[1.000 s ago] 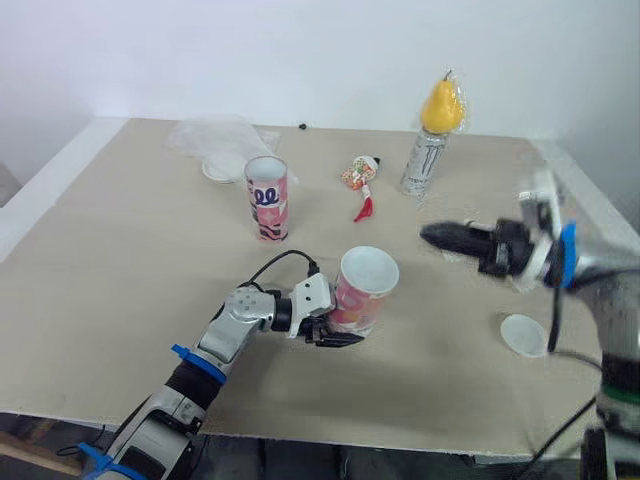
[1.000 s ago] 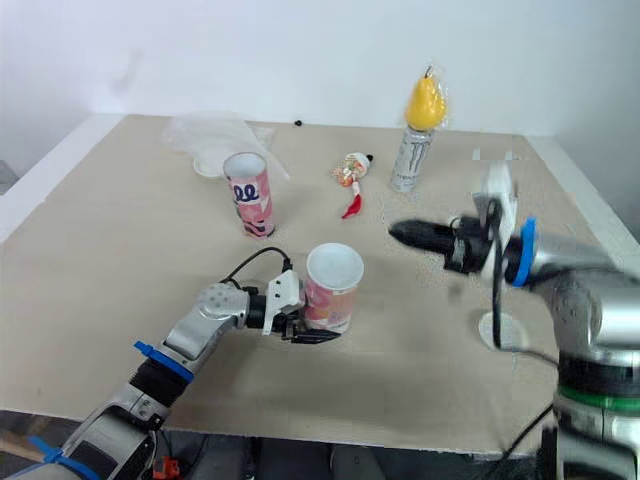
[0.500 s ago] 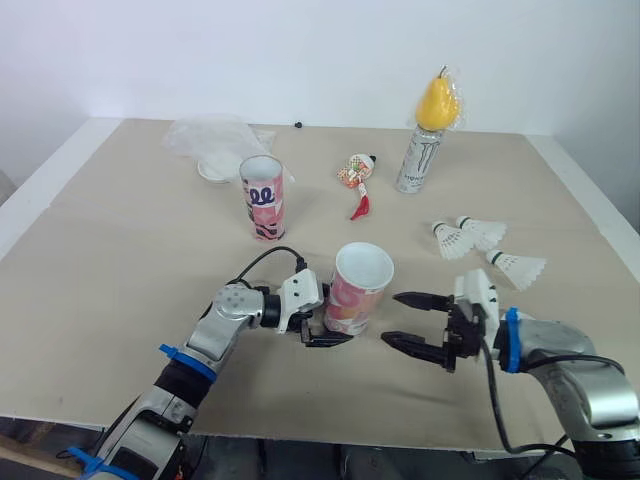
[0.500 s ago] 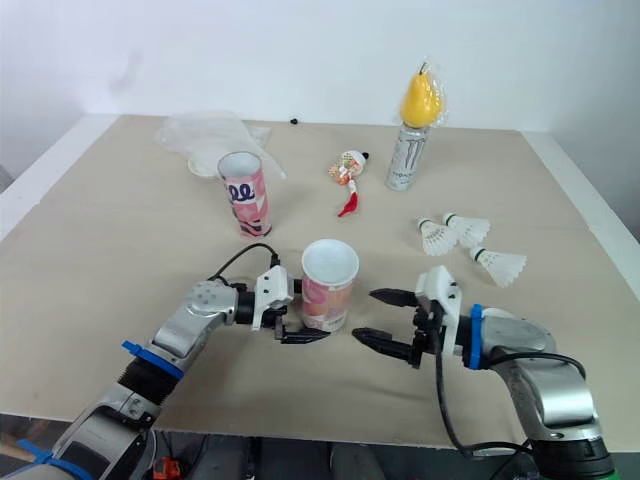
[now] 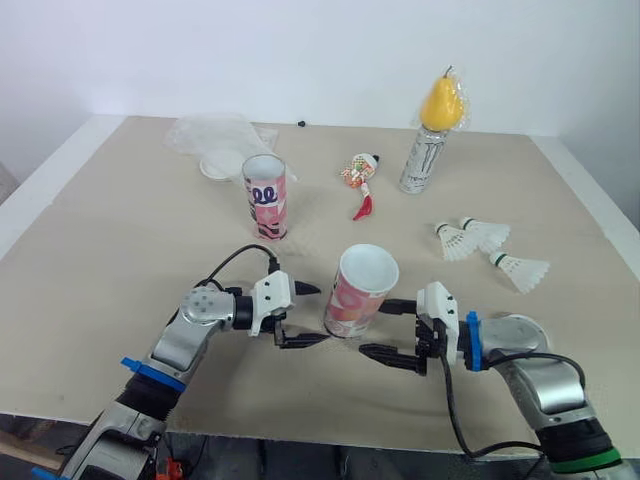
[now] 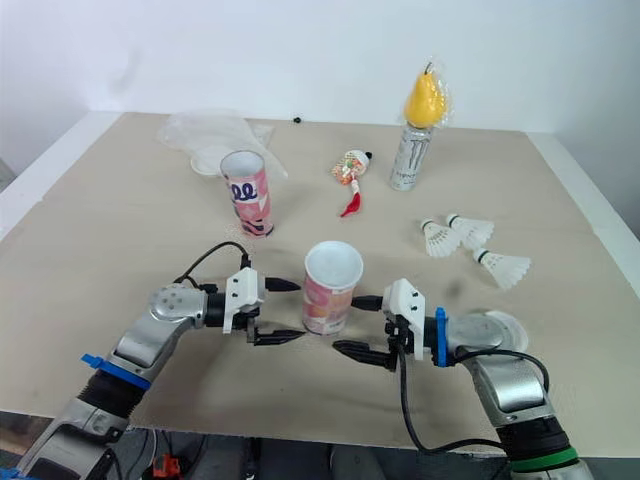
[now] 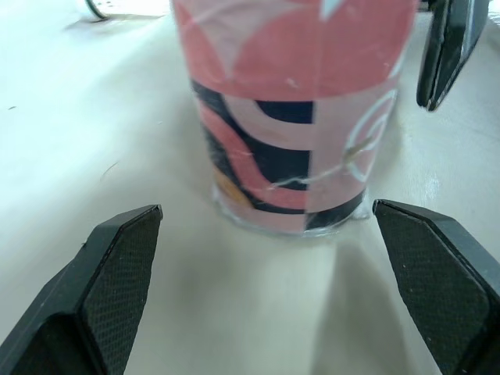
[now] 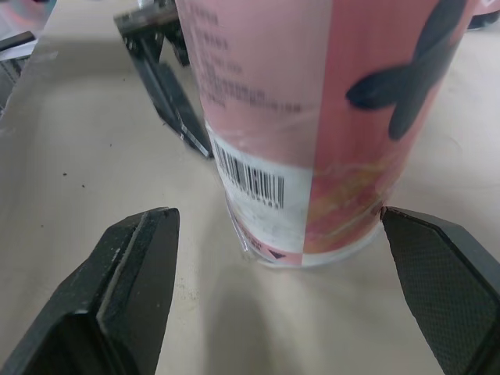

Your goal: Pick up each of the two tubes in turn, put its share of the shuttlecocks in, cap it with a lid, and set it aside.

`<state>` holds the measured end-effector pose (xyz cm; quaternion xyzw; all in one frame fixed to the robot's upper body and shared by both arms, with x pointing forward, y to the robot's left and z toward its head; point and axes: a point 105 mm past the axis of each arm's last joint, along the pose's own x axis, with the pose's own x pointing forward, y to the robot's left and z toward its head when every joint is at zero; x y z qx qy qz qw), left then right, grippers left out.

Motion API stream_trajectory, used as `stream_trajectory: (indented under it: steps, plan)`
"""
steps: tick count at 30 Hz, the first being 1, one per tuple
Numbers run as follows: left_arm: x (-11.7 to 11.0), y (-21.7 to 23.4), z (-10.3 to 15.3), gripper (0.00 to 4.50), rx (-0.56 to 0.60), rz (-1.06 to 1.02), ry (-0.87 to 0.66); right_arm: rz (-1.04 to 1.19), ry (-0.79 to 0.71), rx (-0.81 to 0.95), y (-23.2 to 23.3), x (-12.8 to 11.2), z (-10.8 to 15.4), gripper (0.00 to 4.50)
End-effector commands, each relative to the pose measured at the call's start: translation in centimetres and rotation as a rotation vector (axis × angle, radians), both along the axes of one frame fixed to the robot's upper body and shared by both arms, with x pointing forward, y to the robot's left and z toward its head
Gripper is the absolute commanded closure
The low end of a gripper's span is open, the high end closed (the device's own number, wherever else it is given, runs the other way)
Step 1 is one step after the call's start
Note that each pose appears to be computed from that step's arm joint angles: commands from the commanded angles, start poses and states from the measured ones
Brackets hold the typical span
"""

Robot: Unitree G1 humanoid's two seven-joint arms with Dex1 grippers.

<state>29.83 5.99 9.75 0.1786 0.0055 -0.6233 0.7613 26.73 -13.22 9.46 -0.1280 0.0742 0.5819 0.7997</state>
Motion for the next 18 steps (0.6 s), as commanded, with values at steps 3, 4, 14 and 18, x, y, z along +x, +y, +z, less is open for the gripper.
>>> stream_trajectory:
  steps: [3,4,14,18]
  plan:
    - [-0.6,1.1,1.5,0.0,-0.032,0.011,-0.027,0.029,-0.046,0.011,0.9,0.5,0.4,0.1]
    - [-0.8,1.3,1.5,0.0,-0.036,0.012,-0.019,0.027,-0.046,0.012,1.1,0.7,0.3,0.1]
    - [-1.4,1.8,1.5,0.0,-0.049,0.013,0.041,0.023,-0.049,0.046,2.6,1.6,0.4,0.1]
    - [-1.4,1.8,1.3,0.0,-0.038,0.011,0.044,0.028,-0.04,0.075,3.4,1.8,0.8,0.1]
